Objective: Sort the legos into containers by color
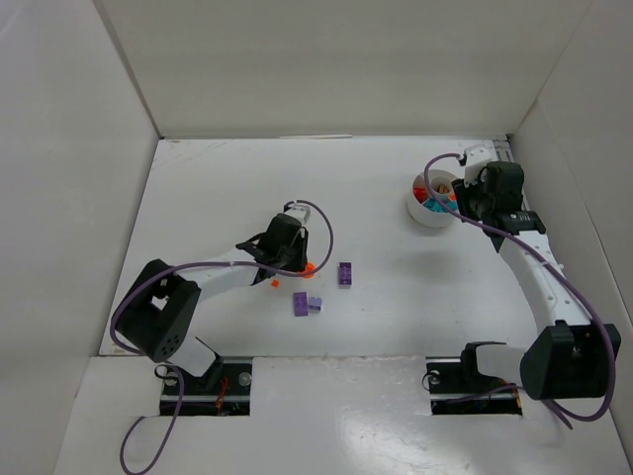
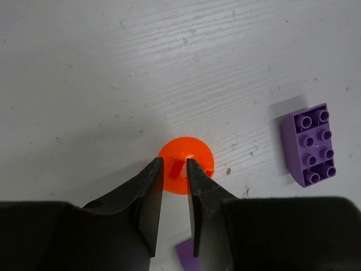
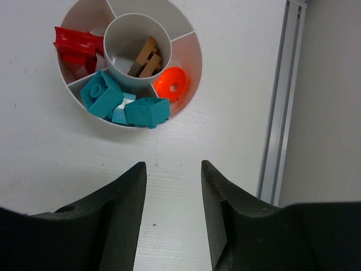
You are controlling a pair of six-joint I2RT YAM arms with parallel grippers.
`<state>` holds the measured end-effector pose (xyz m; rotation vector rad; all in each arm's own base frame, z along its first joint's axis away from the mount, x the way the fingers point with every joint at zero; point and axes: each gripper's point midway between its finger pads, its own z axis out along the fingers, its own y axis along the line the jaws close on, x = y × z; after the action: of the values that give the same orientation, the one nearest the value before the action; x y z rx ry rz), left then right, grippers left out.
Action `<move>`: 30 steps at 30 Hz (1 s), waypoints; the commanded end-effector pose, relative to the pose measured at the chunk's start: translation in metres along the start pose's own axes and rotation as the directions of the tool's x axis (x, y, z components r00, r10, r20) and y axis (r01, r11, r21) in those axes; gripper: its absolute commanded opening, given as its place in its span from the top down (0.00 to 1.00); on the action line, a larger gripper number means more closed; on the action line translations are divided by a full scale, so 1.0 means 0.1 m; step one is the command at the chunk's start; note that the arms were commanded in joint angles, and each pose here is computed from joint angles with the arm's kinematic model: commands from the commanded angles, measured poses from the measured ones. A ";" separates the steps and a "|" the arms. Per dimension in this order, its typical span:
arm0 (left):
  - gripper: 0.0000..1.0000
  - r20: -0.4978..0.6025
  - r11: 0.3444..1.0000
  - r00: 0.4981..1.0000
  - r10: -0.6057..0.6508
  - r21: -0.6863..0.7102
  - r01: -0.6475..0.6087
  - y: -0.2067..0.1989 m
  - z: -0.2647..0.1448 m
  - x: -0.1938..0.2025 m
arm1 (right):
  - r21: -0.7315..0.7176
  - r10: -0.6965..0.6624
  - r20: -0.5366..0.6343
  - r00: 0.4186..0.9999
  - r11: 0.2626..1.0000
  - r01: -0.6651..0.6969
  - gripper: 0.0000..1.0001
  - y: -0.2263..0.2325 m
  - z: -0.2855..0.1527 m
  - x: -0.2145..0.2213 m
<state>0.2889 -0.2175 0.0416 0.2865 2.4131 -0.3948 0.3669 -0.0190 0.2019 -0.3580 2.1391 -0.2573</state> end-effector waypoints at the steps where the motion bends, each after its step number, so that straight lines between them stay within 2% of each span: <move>1: 0.79 0.038 0.999 0.999 0.019 0.048 -0.020 -0.08 -0.06 -0.09 | -0.006 0.000 0.040 0.999 1.000 0.000 0.51 -0.02 0.00 -0.13; 8: 0.79 0.041 0.995 0.999 0.027 0.097 -0.031 -0.16 -0.11 -0.09 | -0.005 -0.009 0.040 0.999 1.000 0.010 0.51 -0.02 0.00 -0.13; 10: 0.78 0.052 0.997 0.998 0.027 0.067 -0.030 -0.11 -0.10 -0.11 | -0.014 -0.009 0.043 0.999 1.000 0.010 0.51 0.00 0.00 -0.14; 12: 0.78 0.005 0.999 1.000 0.018 0.030 -0.018 -0.03 -0.02 0.02 | -0.014 -0.009 0.043 0.999 1.000 0.010 0.51 0.00 0.00 -0.14; 21: 0.88 -0.042 0.998 0.999 0.008 -0.057 -0.010 0.08 0.06 0.10 | -0.014 -0.009 0.043 0.999 1.000 0.010 0.51 0.00 0.00 -0.14; 24: 0.89 -0.039 0.998 0.999 0.008 -0.066 -0.011 0.09 0.06 0.07 | -0.014 -0.009 0.043 0.999 1.000 0.010 0.51 0.00 0.00 -0.14; 27: 1.00 -0.041 0.997 0.999 0.005 -0.073 -0.008 0.07 0.04 0.07 | -0.022 -0.009 0.047 0.999 1.000 0.010 0.51 0.01 0.00 -0.14; 29: 1.00 -0.039 0.997 0.999 0.012 -0.075 -0.015 0.05 0.04 0.07 | -0.022 -0.018 0.047 0.999 1.000 0.019 0.51 0.01 0.00 -0.14; 30: 1.00 -0.004 0.998 1.000 0.009 -0.061 -0.010 0.01 -0.02 -0.05 | -0.031 -0.018 0.050 0.999 0.999 0.020 0.51 0.02 0.00 -0.15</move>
<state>0.2878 -0.2156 0.0324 0.2869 2.4403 -0.3367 0.3677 -0.0155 0.2004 -0.3794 2.1385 -0.2384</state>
